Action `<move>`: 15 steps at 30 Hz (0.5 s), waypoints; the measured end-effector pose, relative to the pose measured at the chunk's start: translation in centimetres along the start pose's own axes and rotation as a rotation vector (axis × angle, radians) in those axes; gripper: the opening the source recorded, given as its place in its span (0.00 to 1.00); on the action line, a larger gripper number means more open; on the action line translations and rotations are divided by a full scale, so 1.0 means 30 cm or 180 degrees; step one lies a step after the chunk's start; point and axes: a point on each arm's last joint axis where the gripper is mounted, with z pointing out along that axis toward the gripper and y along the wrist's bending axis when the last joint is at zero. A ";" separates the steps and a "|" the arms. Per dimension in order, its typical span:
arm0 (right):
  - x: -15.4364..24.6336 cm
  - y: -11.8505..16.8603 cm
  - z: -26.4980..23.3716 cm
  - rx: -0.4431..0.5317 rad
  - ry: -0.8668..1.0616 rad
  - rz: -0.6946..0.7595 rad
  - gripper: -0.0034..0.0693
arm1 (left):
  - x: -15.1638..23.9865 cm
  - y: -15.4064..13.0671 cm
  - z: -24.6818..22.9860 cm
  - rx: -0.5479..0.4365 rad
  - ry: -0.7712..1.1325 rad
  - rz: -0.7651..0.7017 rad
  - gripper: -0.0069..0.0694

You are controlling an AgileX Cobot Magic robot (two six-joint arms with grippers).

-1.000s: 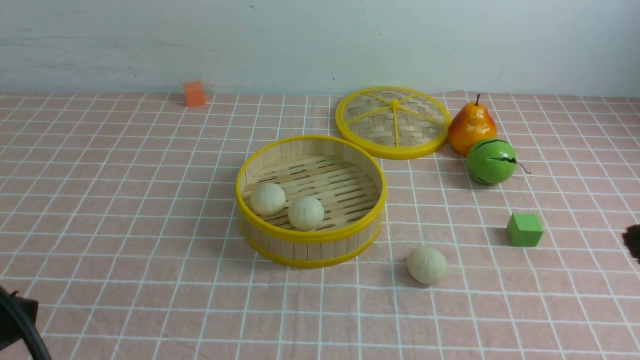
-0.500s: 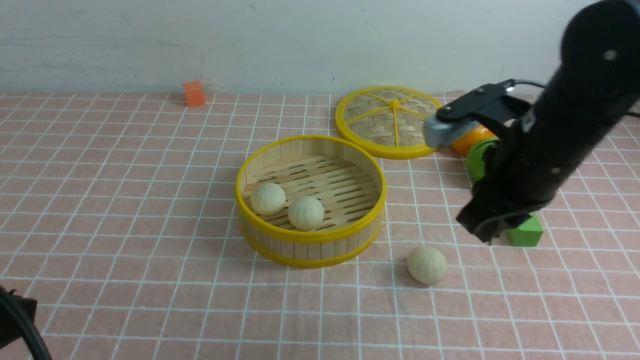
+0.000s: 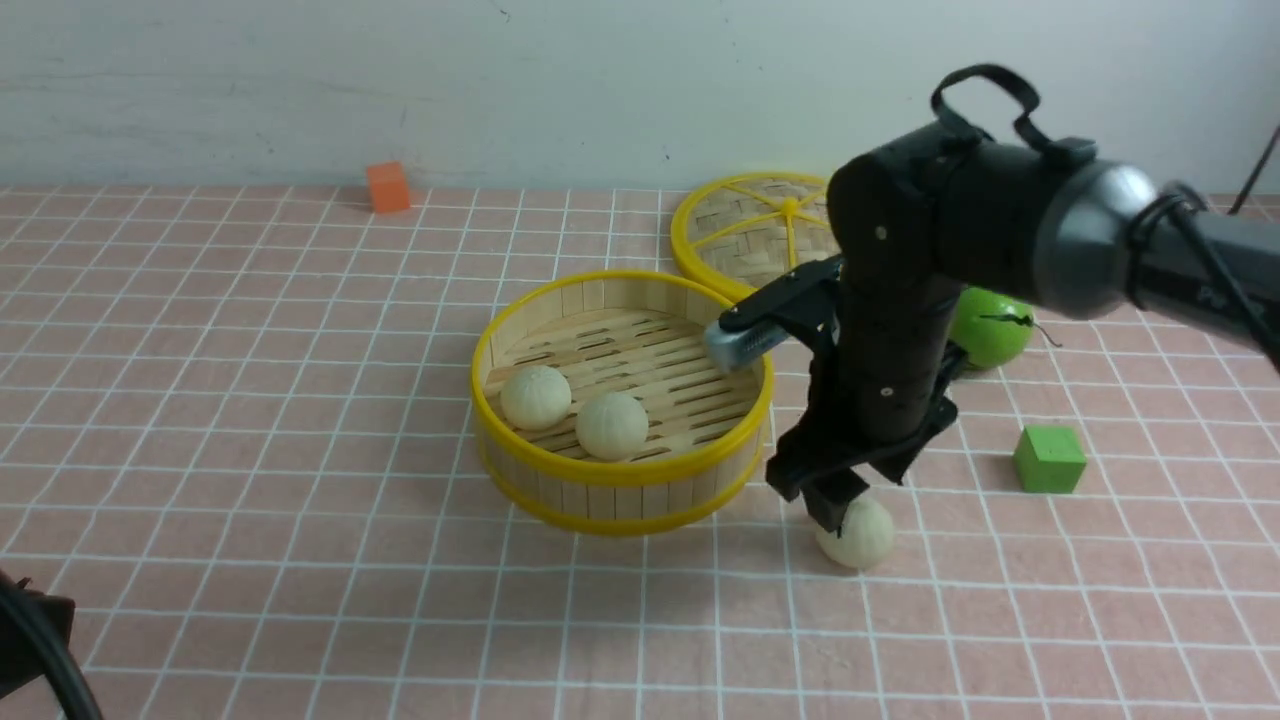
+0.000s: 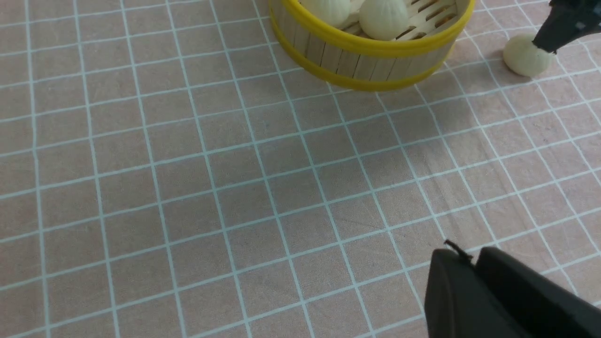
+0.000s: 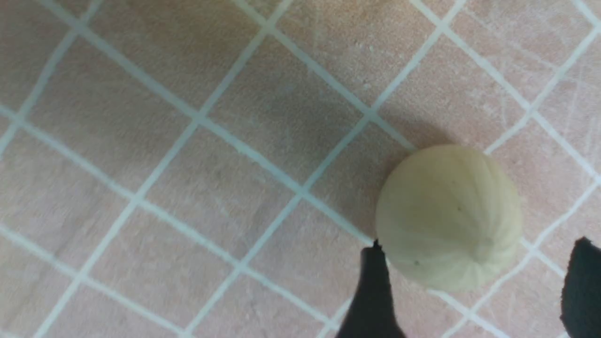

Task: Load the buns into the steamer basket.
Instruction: Use the right arm to grab a steamed stuffed bun, then use the right arm to put the steamed stuffed bun into the steamer

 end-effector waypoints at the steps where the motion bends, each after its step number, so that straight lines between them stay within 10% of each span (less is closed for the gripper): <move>1: -0.003 0.001 0.024 0.0003 0.0034 0.0061 0.72 | 0.000 0.000 0.000 0.0000 0.0000 0.0000 0.17; 8: -0.007 0.002 0.061 0.0008 0.0087 0.0183 0.53 | 0.000 0.000 0.000 0.0002 0.0001 -0.0002 0.17; 15: -0.040 -0.001 0.001 0.0017 -0.0017 0.0189 0.07 | 0.001 -0.003 0.000 0.0031 0.0009 -0.0023 0.17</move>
